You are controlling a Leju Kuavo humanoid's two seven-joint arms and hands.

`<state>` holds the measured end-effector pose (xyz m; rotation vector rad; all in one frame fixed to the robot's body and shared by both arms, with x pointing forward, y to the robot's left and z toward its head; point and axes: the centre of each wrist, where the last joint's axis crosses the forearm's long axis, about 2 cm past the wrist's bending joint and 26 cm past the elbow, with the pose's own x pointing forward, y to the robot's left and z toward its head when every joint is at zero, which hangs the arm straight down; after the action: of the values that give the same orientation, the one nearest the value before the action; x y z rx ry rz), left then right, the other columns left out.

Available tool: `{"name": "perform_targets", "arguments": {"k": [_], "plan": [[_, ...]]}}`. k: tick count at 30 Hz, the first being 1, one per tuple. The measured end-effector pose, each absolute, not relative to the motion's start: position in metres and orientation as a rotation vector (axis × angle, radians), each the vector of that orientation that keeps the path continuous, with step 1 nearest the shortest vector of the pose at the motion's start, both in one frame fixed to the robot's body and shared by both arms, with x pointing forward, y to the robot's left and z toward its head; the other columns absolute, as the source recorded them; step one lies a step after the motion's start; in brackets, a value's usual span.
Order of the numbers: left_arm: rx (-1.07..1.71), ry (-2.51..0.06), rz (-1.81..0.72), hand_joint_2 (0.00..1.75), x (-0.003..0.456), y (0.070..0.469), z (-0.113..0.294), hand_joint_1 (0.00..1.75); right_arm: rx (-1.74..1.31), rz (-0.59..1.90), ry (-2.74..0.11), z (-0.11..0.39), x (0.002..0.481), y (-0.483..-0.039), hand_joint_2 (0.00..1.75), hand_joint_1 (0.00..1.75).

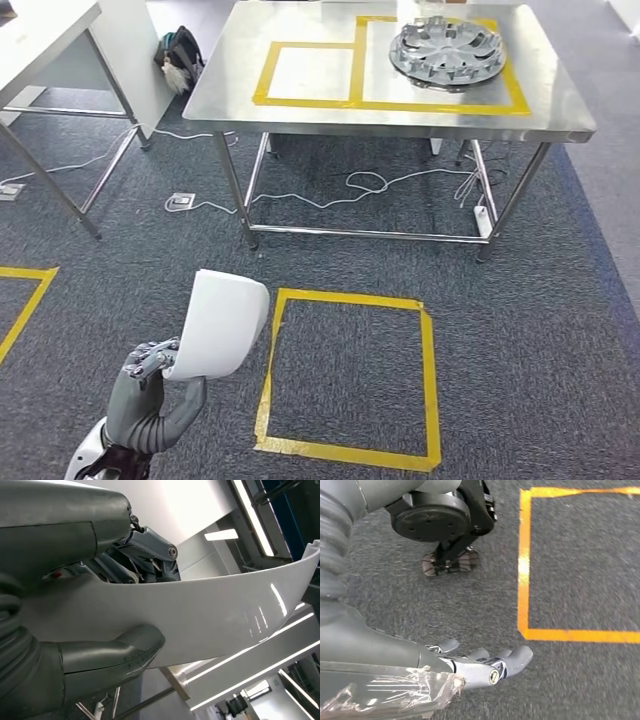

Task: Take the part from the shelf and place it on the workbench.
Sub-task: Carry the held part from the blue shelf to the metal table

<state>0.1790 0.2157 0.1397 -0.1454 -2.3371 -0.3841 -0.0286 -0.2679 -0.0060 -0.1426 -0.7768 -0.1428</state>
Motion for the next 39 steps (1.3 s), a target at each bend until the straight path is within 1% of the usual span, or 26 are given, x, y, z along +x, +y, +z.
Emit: {"name": "perform_targets", "arguments": {"k": [39], "plan": [[-0.148,-2.340,-0.399,1.75,0.1819,0.2177,0.1396,1.75,-0.107,-0.141,-0.772,-0.0152,-0.0305,-0.2629,1.75,0.00]]}}
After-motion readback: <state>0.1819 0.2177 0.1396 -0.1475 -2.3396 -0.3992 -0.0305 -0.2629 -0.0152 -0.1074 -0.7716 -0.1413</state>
